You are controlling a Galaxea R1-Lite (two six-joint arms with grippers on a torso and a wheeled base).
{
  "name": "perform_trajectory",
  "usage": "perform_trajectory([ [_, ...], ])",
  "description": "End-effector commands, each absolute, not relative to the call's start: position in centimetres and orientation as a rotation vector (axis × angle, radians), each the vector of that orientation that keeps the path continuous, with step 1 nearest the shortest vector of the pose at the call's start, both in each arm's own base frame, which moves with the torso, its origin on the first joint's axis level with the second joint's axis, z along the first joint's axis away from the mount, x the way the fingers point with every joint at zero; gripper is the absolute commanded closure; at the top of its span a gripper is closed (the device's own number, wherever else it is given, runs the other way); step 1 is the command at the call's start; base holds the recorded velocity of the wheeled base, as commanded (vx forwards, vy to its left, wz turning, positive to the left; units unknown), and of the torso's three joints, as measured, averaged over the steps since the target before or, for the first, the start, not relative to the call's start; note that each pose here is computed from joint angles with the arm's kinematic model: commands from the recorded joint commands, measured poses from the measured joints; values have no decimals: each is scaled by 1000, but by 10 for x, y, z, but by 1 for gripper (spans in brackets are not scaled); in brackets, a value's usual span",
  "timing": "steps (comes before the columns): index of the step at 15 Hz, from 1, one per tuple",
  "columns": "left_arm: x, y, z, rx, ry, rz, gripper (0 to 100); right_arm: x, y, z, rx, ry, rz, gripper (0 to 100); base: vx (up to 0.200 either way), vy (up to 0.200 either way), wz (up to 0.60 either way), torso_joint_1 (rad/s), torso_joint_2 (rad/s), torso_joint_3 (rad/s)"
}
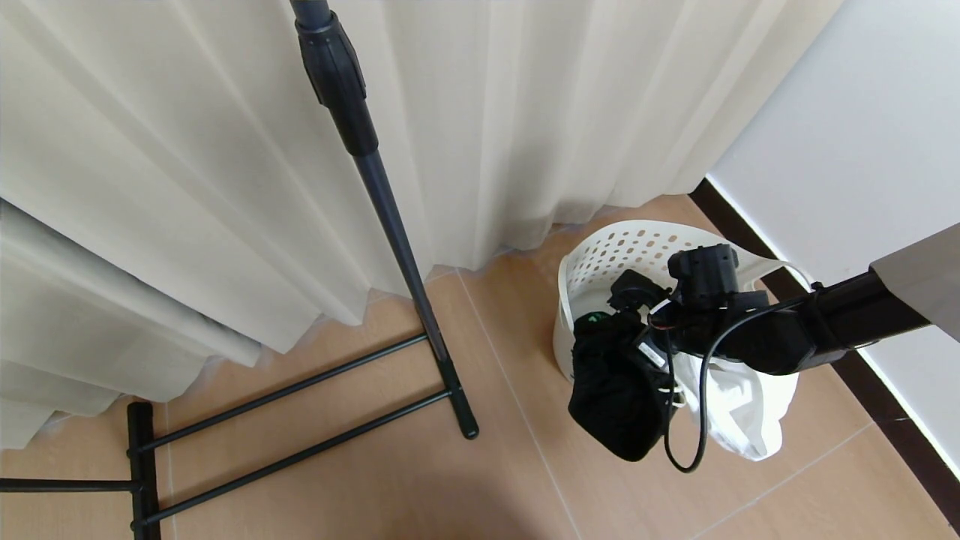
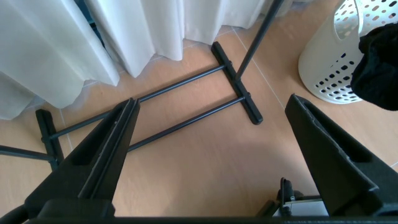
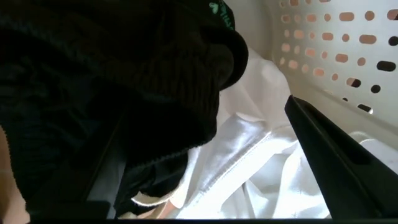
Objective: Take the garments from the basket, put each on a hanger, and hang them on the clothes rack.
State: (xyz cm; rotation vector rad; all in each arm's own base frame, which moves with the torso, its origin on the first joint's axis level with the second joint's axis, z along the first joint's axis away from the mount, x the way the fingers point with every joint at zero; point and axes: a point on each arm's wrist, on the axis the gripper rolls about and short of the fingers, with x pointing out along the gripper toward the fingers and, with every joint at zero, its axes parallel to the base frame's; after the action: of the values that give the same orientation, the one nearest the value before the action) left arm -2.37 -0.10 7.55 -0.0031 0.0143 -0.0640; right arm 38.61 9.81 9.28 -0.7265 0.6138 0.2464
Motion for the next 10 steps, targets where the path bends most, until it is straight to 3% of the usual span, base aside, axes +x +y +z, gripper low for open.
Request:
perform_trajectory([
  [1,-24,-1,76,-3,15,-64,0,392,99,87,-713,619,247,0,0,0,0,0,0,0],
  [2,-24,-1,76,-3,15,-64,0,393,100,89,-711,612,244,0,0,0,0,0,0,0],
  [3,-24,-1,75,-3,17,-64,0,393,100,90,-701,610,241,100,0,0,0,0,0,0],
  [7,-24,-1,76,-3,15,-64,0,392,100,91,-617,610,237,100,0,0,0,0,0,0],
  [8,-24,-1,76,-3,15,-64,0,389,101,96,-552,606,230,100,0,0,0,0,0,0],
  [10,-24,-1,75,-3,17,-64,0,366,99,125,-460,528,201,100,0,0,0,0,0,0],
])
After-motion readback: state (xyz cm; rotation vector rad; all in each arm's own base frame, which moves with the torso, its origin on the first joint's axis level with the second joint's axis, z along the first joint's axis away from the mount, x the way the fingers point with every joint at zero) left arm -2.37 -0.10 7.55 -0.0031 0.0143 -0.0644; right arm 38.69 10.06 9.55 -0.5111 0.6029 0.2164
